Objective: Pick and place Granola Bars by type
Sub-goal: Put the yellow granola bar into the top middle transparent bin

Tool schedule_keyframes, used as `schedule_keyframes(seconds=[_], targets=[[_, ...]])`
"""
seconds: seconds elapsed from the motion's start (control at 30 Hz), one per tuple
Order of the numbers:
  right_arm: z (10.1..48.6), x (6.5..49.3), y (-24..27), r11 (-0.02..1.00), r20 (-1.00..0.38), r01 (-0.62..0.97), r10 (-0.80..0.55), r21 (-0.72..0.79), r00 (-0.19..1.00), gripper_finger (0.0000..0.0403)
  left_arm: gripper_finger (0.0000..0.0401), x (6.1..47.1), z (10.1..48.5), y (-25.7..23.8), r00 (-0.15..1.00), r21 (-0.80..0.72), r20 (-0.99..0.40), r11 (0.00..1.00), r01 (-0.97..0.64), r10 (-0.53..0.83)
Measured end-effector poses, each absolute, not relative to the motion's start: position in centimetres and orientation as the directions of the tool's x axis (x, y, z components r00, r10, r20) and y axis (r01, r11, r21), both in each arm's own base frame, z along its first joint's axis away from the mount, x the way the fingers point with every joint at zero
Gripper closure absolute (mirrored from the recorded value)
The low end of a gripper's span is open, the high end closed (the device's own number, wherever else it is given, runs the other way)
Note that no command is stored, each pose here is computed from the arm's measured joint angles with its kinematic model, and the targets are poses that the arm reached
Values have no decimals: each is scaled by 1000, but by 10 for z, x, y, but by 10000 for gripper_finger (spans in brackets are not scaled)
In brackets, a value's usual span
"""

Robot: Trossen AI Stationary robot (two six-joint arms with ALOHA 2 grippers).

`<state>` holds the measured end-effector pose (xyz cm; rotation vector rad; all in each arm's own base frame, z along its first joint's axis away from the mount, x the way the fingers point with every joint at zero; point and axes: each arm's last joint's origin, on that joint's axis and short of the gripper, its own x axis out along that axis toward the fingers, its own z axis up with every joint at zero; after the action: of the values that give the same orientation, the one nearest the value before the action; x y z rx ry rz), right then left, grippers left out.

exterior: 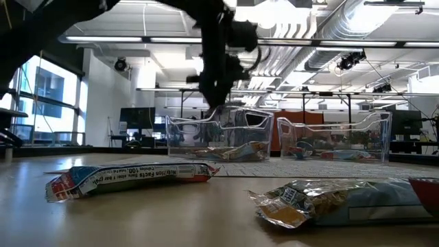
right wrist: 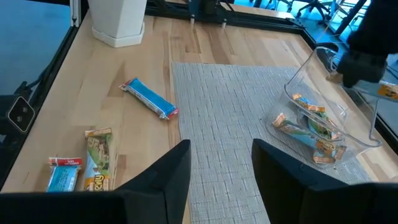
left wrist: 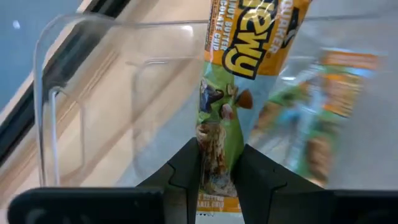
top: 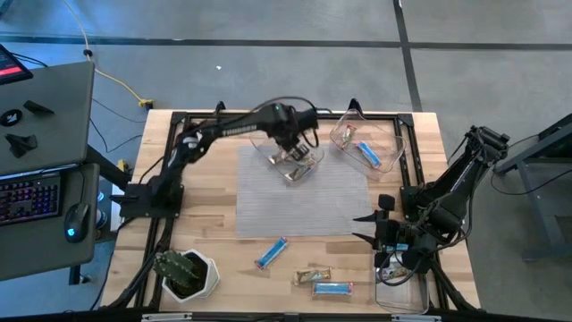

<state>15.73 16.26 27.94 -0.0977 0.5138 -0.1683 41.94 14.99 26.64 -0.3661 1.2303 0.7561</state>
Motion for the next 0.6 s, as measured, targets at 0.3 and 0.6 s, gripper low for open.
schedule_keyframes(seconds=[0.3,0.6], targets=[[280,157,163,982,-478,136,-183,-132,859,249,313,396,216,186,28,137,-974,682,-719,225],[281,158,164,984,-473,137,-176,-117,863,249,246,399,203,186,69,114,-971,695,-710,230]])
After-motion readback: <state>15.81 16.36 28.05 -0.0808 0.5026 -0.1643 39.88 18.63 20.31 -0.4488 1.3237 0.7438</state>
